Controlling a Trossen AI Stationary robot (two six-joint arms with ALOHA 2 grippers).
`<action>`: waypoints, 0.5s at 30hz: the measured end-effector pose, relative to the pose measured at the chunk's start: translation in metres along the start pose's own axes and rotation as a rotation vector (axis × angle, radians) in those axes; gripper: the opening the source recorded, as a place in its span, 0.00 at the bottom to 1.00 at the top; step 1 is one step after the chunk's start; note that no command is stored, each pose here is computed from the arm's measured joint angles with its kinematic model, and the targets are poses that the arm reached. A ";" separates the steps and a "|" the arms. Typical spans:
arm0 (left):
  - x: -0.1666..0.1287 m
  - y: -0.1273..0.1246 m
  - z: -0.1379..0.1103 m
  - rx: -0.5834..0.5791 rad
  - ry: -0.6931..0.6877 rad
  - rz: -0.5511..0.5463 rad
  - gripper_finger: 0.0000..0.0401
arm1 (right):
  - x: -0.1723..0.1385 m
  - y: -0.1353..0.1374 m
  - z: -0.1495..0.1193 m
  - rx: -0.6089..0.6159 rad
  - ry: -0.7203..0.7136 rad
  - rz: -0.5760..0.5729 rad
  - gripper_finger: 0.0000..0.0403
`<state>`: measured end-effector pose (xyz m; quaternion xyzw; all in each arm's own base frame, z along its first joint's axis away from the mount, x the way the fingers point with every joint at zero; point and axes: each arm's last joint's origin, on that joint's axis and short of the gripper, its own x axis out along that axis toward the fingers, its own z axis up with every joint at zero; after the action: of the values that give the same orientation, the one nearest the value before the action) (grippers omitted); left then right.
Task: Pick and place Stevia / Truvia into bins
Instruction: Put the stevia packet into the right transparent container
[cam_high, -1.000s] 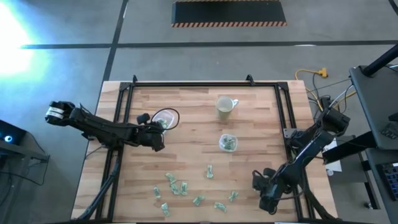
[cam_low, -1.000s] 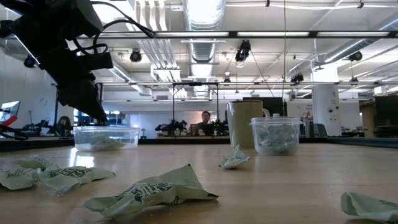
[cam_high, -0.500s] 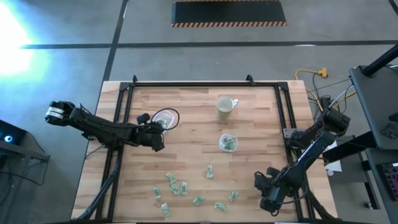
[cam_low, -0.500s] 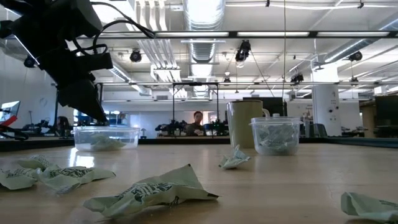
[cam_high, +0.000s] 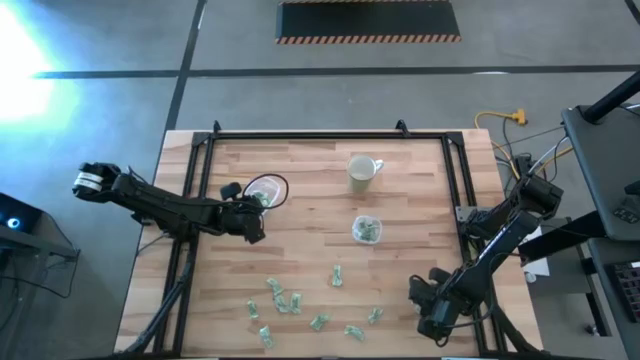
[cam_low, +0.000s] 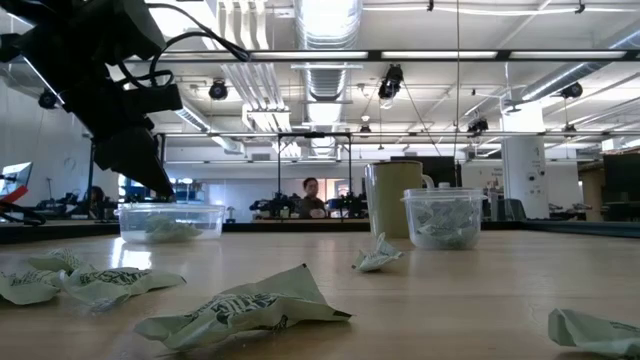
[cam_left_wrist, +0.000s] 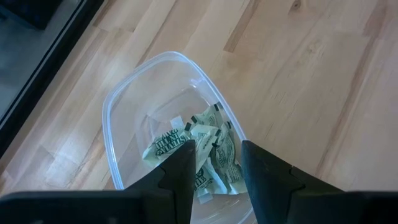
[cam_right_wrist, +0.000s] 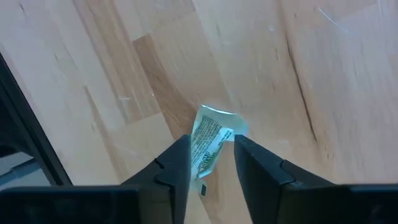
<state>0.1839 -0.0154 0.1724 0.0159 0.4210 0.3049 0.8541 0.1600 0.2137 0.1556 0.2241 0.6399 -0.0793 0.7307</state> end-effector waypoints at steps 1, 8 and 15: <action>0.000 0.000 0.000 0.000 0.000 0.000 0.28 | 0.000 0.000 0.000 0.002 -0.006 -0.001 0.30; 0.000 0.000 0.000 0.004 0.001 0.000 0.28 | 0.000 0.000 0.001 0.046 -0.021 -0.006 0.42; 0.000 0.000 0.000 0.001 -0.003 -0.001 0.28 | 0.000 0.000 0.001 0.077 -0.021 -0.003 0.46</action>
<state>0.1840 -0.0154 0.1723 0.0166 0.4201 0.3042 0.8548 0.1605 0.2133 0.1554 0.2505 0.6288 -0.1074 0.7282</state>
